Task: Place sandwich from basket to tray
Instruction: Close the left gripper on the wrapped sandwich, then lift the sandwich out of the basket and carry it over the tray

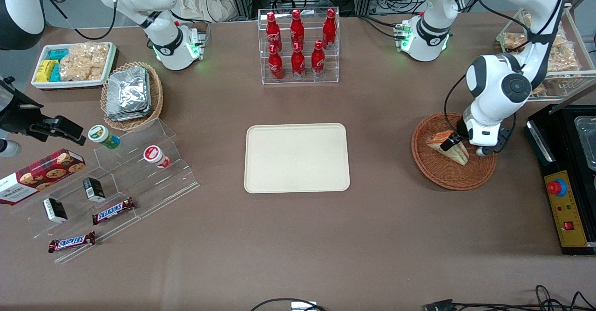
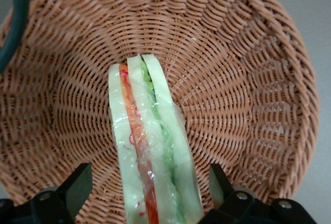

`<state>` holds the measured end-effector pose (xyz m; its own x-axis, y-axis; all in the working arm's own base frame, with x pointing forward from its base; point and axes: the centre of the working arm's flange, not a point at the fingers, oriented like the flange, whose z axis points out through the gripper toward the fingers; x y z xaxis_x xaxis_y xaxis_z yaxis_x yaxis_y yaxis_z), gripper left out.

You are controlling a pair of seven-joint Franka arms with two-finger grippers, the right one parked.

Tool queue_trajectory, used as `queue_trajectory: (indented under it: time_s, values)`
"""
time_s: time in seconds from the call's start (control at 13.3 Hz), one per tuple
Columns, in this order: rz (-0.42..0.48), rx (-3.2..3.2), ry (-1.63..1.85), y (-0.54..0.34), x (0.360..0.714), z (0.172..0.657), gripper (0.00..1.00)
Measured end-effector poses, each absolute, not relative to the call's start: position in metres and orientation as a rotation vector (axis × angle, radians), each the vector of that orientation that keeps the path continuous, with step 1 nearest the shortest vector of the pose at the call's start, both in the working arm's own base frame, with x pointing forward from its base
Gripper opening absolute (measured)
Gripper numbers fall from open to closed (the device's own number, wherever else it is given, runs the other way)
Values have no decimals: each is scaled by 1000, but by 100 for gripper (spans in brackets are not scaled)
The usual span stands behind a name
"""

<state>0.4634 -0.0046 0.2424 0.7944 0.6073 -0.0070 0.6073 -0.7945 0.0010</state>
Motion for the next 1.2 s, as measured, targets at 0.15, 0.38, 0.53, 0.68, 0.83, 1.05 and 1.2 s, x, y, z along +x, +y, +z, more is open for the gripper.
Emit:
queue_trajectory:
  time_s: [0.15,0.38,0.53,0.68,0.83,1.05,1.2]
  values:
    - [-12,2970,1008,-5,462,233,100]
    - [-19,2970,1011,-5,461,229,68]
    - [-17,2969,1011,-5,461,229,47]
    - [-6,2966,1013,-5,463,233,36]
    - [-2,2975,1003,-5,473,249,33]
    - [-62,3068,902,-23,506,312,24]
    - [-29,3096,831,-43,530,361,20]
